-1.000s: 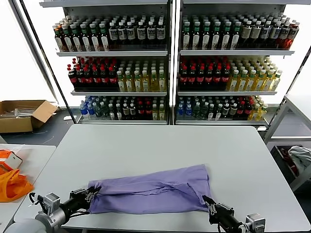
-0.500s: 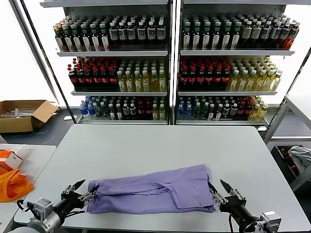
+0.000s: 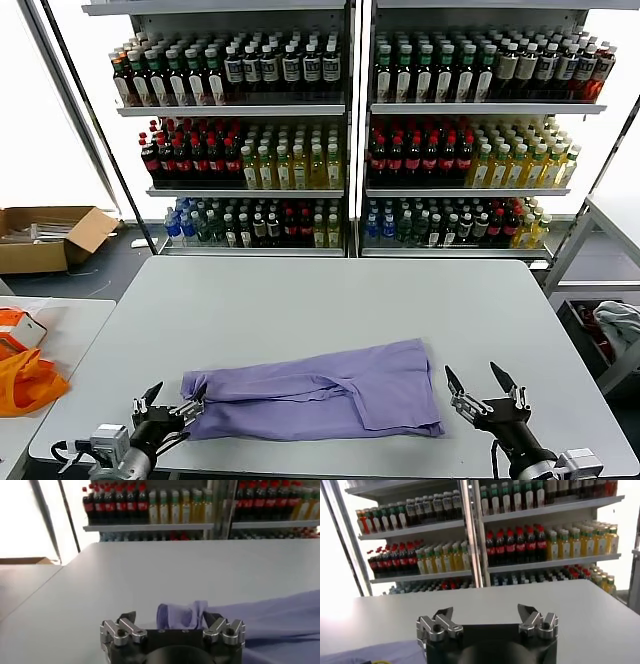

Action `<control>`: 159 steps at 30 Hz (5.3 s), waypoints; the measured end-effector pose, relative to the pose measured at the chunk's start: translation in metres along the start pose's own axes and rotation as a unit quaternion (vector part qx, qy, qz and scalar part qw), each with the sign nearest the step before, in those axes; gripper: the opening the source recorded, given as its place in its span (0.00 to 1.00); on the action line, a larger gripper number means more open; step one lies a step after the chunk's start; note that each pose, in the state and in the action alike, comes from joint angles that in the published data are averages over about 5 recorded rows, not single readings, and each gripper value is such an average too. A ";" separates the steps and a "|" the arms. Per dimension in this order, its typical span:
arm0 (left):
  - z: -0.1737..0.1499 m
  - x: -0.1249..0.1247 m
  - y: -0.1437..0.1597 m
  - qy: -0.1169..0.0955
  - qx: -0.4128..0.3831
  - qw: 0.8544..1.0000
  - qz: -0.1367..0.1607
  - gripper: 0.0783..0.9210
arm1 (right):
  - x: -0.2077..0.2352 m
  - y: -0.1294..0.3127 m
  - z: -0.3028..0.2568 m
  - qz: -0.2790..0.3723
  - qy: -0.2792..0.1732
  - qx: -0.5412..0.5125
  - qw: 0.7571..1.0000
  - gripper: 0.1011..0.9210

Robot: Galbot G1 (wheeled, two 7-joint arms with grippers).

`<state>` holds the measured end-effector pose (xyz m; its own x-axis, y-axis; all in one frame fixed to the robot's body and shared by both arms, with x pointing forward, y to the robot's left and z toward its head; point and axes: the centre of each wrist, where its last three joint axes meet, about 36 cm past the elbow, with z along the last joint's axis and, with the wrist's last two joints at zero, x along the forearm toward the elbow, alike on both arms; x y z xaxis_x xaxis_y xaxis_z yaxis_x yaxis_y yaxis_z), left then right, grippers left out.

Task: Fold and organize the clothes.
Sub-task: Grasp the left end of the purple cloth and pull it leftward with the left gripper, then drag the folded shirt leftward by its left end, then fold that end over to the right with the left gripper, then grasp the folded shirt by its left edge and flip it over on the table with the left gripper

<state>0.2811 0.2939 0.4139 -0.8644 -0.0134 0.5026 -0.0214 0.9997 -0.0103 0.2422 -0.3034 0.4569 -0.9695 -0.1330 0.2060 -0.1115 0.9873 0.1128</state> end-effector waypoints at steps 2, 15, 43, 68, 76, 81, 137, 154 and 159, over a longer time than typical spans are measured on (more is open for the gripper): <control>0.005 -0.003 -0.006 0.004 0.011 1.000 -0.009 0.83 | 0.001 -0.002 0.001 0.002 -0.002 0.001 1.000 0.88; 0.024 -0.009 -0.031 0.024 0.055 0.998 -0.032 0.39 | 0.002 -0.002 0.001 0.006 -0.013 -0.006 1.000 0.88; -0.012 -0.036 0.100 -0.098 -0.067 0.991 -0.064 0.03 | 0.006 -0.002 -0.006 0.004 -0.019 -0.009 1.000 0.88; -0.086 -0.031 0.045 -0.134 -0.165 0.973 0.085 0.03 | 0.009 0.002 -0.002 0.008 -0.016 -0.016 1.000 0.88; -0.069 -0.035 0.000 -0.114 -0.161 0.970 0.143 0.03 | 0.005 0.004 0.003 0.008 -0.013 -0.021 1.000 0.88; -0.052 -0.037 -0.024 -0.098 -0.160 0.968 0.168 0.03 | 0.004 0.006 0.005 0.007 -0.012 -0.023 1.000 0.88; -0.057 -0.062 0.036 0.023 0.026 0.997 0.063 0.88 | -0.007 0.016 0.010 -0.011 -0.010 -0.022 1.000 0.88; -0.034 -0.077 0.016 0.061 0.072 0.993 0.076 0.68 | -0.005 0.015 0.009 -0.009 -0.012 -0.024 1.000 0.88; -0.029 -0.073 0.009 0.065 0.082 0.991 0.080 0.50 | -0.007 0.014 0.008 -0.010 -0.015 -0.024 1.000 0.88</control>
<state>0.3585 0.3047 0.4017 -0.7921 0.1582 0.5896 0.0195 0.9719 -0.2346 0.2456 -0.2876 0.4494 -0.9734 -0.1485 0.1746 -0.1201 0.9792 0.1634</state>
